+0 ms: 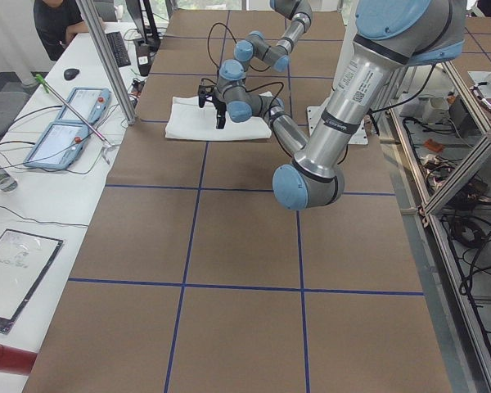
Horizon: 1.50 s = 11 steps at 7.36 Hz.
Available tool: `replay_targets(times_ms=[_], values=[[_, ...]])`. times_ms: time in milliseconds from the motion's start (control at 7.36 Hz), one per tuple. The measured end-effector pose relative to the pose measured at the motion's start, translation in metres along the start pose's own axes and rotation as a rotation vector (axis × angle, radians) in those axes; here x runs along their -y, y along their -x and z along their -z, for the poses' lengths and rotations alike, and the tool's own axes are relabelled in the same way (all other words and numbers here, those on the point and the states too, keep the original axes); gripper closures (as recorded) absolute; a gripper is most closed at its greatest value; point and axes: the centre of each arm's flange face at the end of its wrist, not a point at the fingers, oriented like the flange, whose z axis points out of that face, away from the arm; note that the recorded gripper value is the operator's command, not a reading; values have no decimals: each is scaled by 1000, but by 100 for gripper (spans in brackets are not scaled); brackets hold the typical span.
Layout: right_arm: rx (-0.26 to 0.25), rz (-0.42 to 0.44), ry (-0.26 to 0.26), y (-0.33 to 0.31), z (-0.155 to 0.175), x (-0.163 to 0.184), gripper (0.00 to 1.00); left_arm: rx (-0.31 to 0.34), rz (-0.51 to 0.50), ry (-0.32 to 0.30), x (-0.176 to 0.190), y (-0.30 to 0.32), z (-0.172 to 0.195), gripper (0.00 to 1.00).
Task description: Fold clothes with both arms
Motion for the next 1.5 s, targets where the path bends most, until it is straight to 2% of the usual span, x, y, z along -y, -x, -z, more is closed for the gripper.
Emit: replay_targets(times_ms=[544,1223,1495], values=[[1,-1,5,-17,2,-3,0,-2,0,0,0,-2,0,0],[-31,13,21,-82,-6,-13,0,-4,3,-1,0,-5,1,0],[-2,25,27,-108,9,-15,0,-10,3,0,-1,-8,5,0]])
